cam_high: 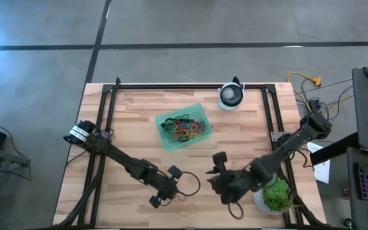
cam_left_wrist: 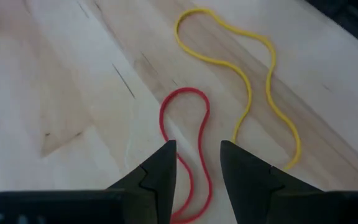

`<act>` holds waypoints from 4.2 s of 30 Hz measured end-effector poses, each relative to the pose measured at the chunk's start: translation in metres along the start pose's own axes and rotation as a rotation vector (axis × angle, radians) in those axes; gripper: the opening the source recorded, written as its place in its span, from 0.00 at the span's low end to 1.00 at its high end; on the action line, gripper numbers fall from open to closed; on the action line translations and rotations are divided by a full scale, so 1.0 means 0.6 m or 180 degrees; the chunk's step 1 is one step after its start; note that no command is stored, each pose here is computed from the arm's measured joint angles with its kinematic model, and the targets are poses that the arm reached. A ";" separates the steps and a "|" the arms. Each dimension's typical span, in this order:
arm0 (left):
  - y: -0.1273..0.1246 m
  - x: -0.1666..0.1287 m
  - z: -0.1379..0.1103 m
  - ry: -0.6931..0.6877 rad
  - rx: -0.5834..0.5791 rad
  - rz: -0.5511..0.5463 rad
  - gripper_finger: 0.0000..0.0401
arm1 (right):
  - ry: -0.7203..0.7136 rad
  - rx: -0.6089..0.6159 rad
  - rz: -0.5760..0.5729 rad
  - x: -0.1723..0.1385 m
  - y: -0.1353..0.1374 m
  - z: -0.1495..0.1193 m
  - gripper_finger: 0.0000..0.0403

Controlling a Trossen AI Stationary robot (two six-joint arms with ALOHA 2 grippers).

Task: Pick and place rubber bands into bin
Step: Put the red rubber band into the green bin

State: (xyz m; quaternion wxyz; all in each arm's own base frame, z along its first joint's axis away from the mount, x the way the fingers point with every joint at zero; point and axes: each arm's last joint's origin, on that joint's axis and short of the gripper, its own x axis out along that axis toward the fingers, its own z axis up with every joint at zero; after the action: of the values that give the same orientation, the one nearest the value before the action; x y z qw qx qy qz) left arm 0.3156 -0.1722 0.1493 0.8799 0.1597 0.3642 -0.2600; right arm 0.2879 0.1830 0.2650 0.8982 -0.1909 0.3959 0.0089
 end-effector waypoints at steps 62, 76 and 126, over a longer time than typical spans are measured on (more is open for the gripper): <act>0.028 0.037 -0.047 0.0438 -0.0481 0.0116 0.00 | -0.0409 0.0040 -0.0202 -0.053 0.099 -0.032 0.19; -0.003 0.005 -0.028 0.0541 0.0096 0.1391 0.00 | -0.0407 0.0038 -0.0202 -0.053 0.099 -0.033 0.17; 0.184 -0.252 -0.007 0.0119 -0.0226 0.2703 0.00 | -0.0406 0.0026 -0.0203 -0.050 0.100 -0.035 0.17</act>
State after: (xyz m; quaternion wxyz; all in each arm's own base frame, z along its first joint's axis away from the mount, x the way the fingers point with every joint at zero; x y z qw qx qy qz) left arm 0.2862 -0.0286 0.2663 0.9071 0.2698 0.2907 0.1412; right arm 0.2422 0.2352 0.2536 0.9222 -0.1988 0.3315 -0.0093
